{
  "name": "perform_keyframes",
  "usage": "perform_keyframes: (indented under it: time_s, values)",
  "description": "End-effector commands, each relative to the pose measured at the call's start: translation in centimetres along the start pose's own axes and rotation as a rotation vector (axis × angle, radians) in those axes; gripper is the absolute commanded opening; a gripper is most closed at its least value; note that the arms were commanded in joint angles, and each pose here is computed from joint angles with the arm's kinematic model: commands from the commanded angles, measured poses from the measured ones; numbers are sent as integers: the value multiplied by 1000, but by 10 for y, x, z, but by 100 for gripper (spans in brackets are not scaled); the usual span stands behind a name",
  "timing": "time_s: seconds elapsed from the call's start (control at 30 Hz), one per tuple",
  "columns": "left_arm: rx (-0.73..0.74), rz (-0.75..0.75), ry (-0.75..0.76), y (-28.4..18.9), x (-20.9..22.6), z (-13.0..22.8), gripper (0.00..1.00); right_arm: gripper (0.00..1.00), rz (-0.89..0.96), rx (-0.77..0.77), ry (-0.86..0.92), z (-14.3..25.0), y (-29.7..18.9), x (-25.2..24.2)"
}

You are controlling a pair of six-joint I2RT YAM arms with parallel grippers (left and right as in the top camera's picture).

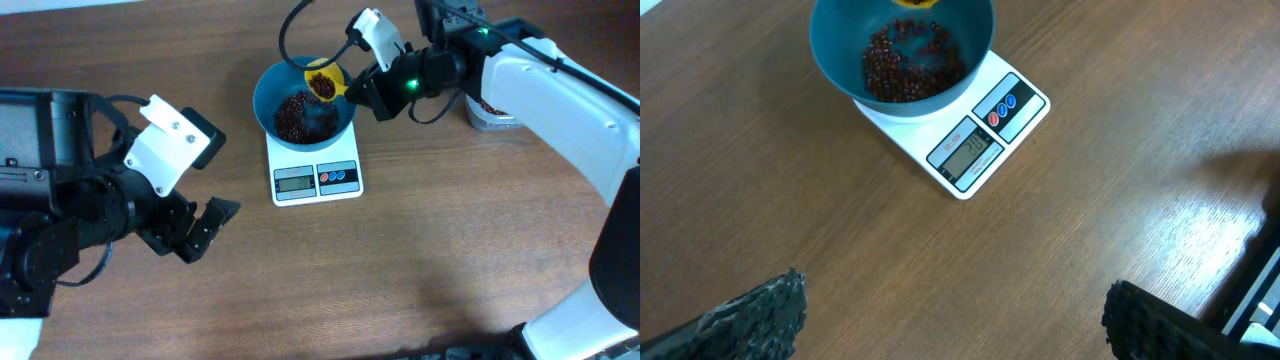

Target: Scoop item into bowl and weigh 50g on scale

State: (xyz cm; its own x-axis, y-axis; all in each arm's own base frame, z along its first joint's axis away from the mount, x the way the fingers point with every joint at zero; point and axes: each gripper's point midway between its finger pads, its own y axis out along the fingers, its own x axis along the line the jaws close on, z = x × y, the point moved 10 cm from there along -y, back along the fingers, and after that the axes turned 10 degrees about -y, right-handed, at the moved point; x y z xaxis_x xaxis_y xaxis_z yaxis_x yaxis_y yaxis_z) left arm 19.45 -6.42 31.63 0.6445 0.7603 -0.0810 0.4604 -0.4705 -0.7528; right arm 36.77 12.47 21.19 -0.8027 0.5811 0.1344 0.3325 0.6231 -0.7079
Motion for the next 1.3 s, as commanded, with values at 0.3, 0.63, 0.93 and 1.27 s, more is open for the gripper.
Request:
perform_keyframes:
  time_s: [0.3,0.63,0.93,1.27]
  values:
    - [-9,11,16,-1,0,0,99,4,59,-65,-87,-21,-24,8]
    - [-9,11,16,-1,0,0,99,4,130,-36,-164,-32,-15,17]
    - [-9,11,16,-1,0,0,99,4,131,-39,-164,-32,-15,17]
    - [-9,11,16,-1,0,0,99,4,184,-10,-174,-33,-14,18]
